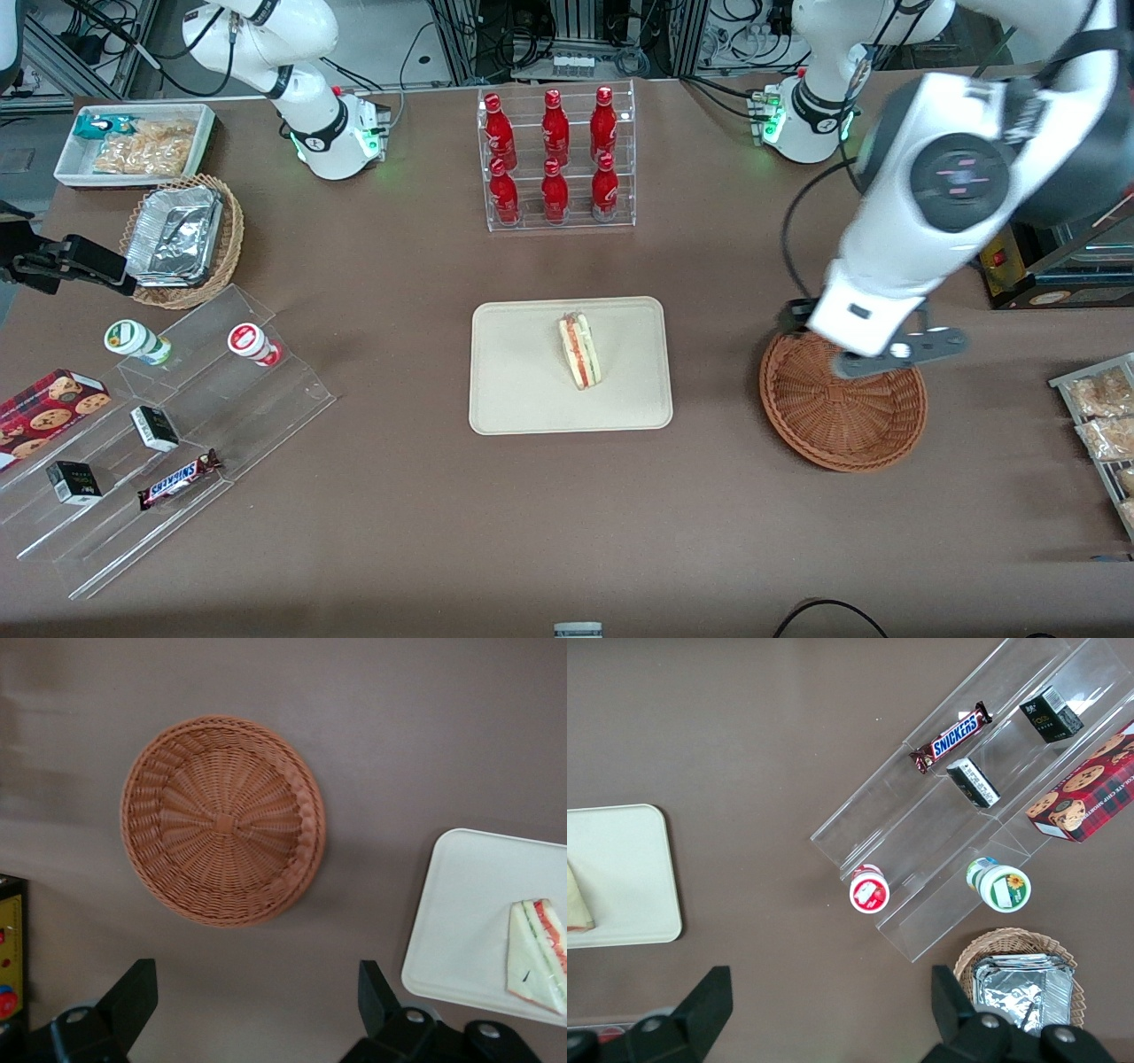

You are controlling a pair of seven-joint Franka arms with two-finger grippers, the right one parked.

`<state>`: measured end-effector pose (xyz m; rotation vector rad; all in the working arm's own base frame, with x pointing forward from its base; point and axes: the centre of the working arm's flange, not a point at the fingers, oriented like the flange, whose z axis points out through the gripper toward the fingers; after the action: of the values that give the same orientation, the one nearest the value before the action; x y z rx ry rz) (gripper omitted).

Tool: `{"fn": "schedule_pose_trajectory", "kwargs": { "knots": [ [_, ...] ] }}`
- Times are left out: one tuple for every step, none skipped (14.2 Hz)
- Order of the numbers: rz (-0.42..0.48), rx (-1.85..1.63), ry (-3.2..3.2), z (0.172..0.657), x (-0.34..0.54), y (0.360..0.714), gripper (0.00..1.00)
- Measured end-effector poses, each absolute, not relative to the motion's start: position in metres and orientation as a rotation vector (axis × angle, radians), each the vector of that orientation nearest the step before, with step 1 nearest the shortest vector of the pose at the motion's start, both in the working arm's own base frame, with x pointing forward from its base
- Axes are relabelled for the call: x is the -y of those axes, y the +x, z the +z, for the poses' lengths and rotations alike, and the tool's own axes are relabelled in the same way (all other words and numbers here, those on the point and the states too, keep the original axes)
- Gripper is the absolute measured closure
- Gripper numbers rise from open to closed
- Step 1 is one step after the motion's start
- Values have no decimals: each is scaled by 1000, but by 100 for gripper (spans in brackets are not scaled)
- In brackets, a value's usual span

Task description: Place sandwich from basket to tray

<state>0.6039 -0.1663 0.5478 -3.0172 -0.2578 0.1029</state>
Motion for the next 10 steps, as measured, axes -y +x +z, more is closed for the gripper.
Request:
{"fn": "schedule_pose_trajectory", "kwargs": {
  "knots": [
    [122, 251, -3026, 553, 144, 605, 0],
    [144, 247, -3027, 558, 127, 604, 0],
    [160, 233, -3026, 562, 116, 602, 0],
    [173, 217, -3023, 568, 112, 597, 0],
    [182, 207, -3018, 574, 110, 592, 0],
    [188, 202, -3013, 581, 110, 587, 0],
    [192, 202, -3008, 588, 109, 581, 0],
    [197, 204, -3003, 594, 108, 576, 0],
    [201, 195, -3008, 600, 107, 572, 0],
    [208, 159, -3028, 604, 105, 568, 0]
  ]
}}
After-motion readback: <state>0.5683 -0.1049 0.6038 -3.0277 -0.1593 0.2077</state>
